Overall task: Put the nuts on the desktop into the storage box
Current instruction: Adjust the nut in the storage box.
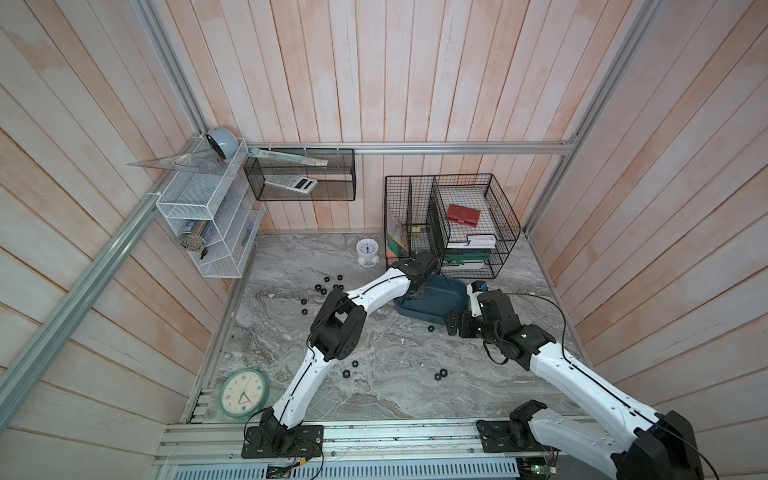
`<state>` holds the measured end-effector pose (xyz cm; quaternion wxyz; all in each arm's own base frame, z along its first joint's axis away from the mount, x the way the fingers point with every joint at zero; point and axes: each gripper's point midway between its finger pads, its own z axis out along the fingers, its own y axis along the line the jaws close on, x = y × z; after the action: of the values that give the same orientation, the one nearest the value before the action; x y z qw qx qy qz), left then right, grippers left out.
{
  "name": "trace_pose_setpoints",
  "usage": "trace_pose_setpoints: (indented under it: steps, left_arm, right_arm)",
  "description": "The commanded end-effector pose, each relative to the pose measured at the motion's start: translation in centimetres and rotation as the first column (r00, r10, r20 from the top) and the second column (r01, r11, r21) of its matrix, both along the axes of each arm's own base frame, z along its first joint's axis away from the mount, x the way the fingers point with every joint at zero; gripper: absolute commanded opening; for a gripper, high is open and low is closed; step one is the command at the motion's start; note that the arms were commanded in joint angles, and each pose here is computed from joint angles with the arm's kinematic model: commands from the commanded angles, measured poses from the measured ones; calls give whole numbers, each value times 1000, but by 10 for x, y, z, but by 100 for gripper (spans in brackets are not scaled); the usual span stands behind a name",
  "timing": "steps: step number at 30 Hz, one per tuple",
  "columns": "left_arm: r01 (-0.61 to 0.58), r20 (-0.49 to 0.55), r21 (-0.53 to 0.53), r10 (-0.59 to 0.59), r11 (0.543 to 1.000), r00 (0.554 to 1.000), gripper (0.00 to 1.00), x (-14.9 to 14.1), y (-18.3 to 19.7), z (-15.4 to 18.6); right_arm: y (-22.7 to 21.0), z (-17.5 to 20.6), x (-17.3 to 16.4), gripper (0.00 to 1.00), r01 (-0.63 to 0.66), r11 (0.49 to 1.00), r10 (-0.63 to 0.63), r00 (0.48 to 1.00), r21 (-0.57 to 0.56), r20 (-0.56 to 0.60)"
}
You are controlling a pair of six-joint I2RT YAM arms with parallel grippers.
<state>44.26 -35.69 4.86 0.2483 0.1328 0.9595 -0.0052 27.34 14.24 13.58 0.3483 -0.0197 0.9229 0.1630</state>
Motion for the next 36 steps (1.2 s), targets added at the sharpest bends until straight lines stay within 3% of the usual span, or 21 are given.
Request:
trace_pose_setpoints:
  steps: [1, 19, 29, 36]
  left_arm:
    - [17, 58, 24, -19, 1000, 998, 39, 1, -1, 29]
    - [8, -10, 14, -8, 1000, 1000, 39, 0, 0, -2]
    - [61, -66, -136, -70, 989, 995, 39, -9, -26, -8]
    - [54, -73, -136, -64, 989, 995, 39, -9, -23, -10]
  right_arm:
    - [-3, -2, 1, 98, 7, 1000, -7, 1000, -12, -6]
    - [-4, -2, 0, 98, 10, 1000, -10, 1000, -14, -7]
    - [-4, -4, -1, 98, 11, 1000, -11, 1000, -17, -11]
    - [-4, -3, 0, 98, 12, 1000, -12, 1000, -15, -9]
